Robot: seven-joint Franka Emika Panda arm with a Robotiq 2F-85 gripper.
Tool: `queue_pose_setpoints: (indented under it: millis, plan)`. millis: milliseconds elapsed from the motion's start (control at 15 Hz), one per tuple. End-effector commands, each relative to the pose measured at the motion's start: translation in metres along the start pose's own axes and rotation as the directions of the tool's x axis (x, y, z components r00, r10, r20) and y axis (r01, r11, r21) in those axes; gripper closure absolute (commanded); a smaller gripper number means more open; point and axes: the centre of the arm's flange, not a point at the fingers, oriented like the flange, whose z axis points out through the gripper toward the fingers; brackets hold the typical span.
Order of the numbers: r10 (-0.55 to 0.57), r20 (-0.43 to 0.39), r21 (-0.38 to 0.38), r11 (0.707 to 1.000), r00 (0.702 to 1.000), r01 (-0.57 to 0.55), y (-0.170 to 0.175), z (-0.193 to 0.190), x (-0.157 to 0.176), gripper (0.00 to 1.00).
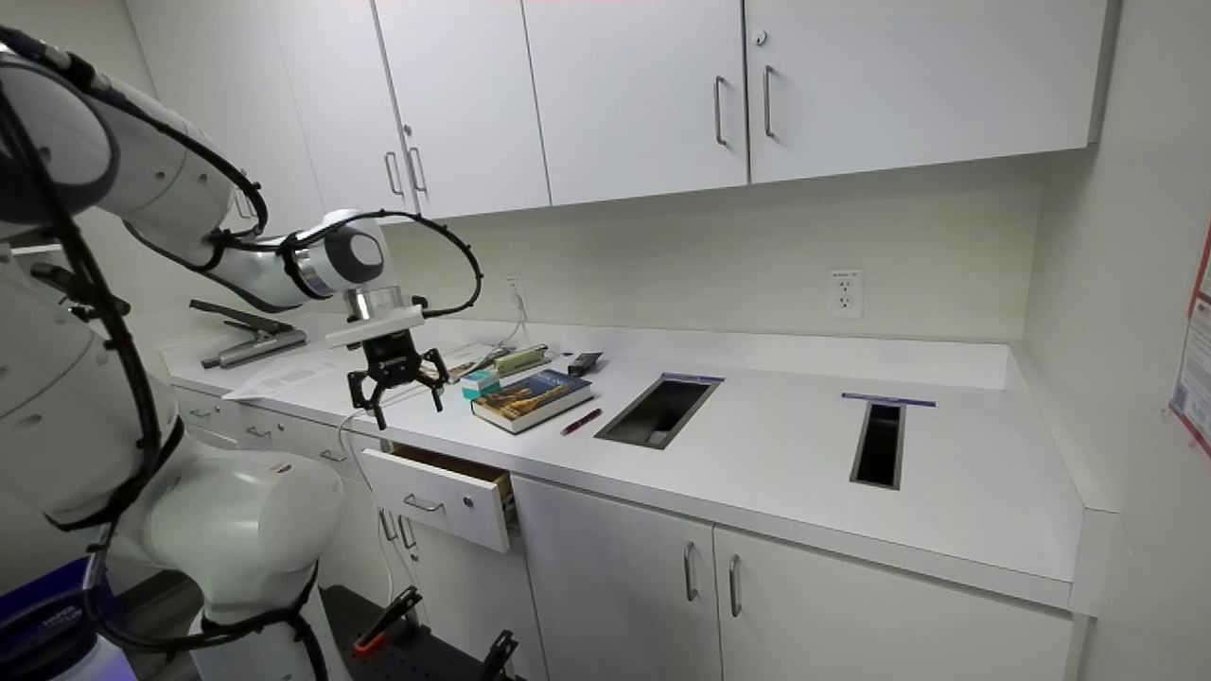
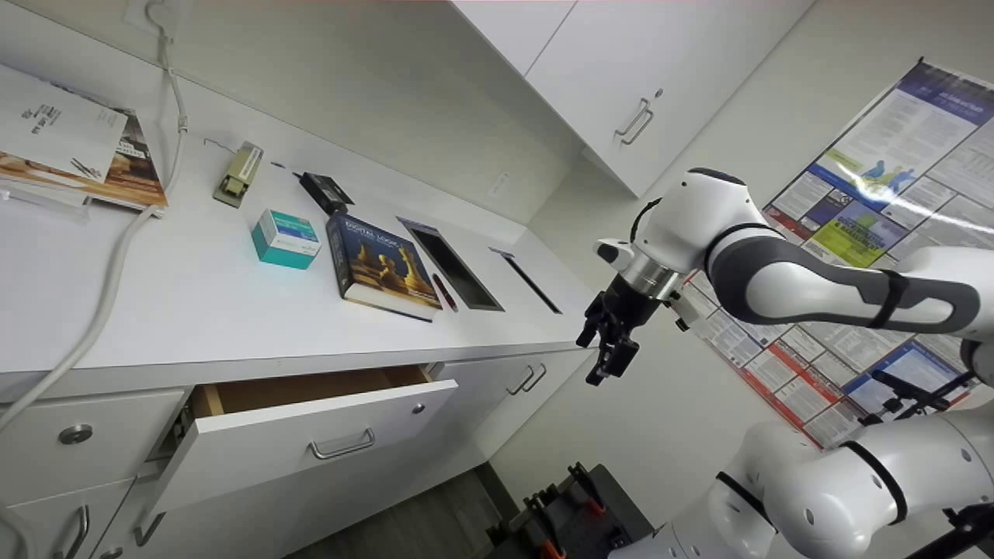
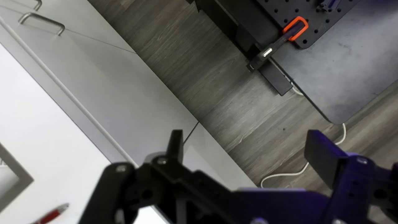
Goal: Open the drawer
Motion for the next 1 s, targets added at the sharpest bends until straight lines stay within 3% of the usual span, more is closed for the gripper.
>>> queue_pose_setpoints:
  millis: [0, 200, 400, 733, 800, 933]
  plan:
    - [-0.168, 0.078, -0.087, 0.981, 0.983, 0.174, -0.069, 0.019, 0.04, 0.0]
    - [-0.313, 0.125, -0.163, 0.929, 0.941, 0.331, -0.115, 0.05, 0.071, 0.0]
    - [-0.437, 0.126, -0.244, 0.856, 0.89, 0.455, -0.146, 0.085, 0.103, 0.0]
    - [-0.63, 0.142, -0.303, 0.707, 0.764, 0.639, -0.181, 0.14, 0.133, 0.0]
    - [-0.598, 0.134, -0.297, 0.737, 0.79, 0.608, -0.172, 0.123, 0.108, 0.0]
    - [-0.604, 0.144, -0.275, 0.737, 0.784, 0.618, -0.174, 0.135, 0.11, 0.0]
